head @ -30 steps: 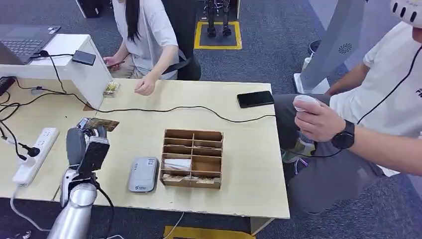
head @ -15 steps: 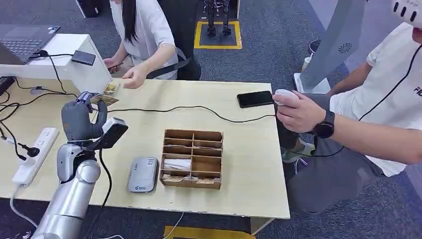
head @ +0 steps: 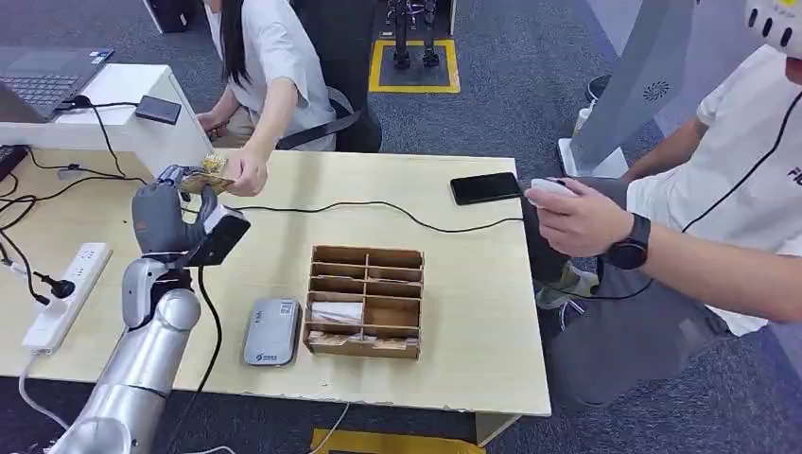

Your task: Pass the card to the sensor for recognition and then transmit it.

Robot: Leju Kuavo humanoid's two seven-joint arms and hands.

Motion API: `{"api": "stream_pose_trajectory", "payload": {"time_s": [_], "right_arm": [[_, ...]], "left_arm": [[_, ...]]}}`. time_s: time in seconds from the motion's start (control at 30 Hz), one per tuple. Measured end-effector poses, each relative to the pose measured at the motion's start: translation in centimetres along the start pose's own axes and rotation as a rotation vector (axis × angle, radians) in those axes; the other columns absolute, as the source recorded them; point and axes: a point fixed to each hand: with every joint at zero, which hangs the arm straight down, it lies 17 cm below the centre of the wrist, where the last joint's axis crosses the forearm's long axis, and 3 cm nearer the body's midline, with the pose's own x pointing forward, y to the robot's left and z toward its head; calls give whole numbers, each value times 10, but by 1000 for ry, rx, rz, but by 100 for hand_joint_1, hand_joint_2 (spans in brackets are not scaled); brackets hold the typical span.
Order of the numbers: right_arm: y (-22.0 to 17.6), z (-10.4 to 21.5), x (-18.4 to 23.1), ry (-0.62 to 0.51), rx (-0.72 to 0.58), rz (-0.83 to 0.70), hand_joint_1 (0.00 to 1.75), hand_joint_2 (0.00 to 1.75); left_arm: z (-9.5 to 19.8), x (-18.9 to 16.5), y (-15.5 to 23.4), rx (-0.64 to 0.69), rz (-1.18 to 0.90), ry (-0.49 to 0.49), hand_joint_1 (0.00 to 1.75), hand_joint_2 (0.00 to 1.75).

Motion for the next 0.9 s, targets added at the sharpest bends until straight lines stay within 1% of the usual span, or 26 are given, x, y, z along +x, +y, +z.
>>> {"api": "stream_pose_trajectory", "payload": {"time_s": [0.13, 0.17, 0.27, 0.4, 0.47, 0.53, 0.6, 0.73, 0.9], "right_arm": [[-1, 0, -1, 4, -1, -2, 0, 175], [-1, 0, -1, 7, -3, -7, 0, 175], [-1, 0, -3, 17, -6, -15, 0, 175], [0, 0, -5, 25, -6, -18, 0, 175], [1, 1, -6, 26, -6, -23, 0, 175], [1, 1, -6, 22, -6, -39, 0, 175], [4, 2, -8, 25, -2, -43, 0, 175], [6, 3, -11, 32, -2, -64, 0, 175], [5, 3, -10, 26, -7, -82, 0, 175]], "left_arm": [[1, -5, -5, -18, 65, 35, 0, 175], [2, -9, -9, -34, 98, 69, 0, 175], [4, -11, -16, -52, 132, 112, 0, 175], [15, -9, -24, -90, 199, 122, 0, 175], [22, 0, -28, -129, 259, 102, 0, 175], [39, 13, -39, -240, 330, 59, 0, 175], [61, 31, -43, -338, 353, -26, 0, 175], [93, 78, -32, -399, 323, -209, 0, 175], [130, 133, -35, -487, 309, -364, 0, 175]]}}
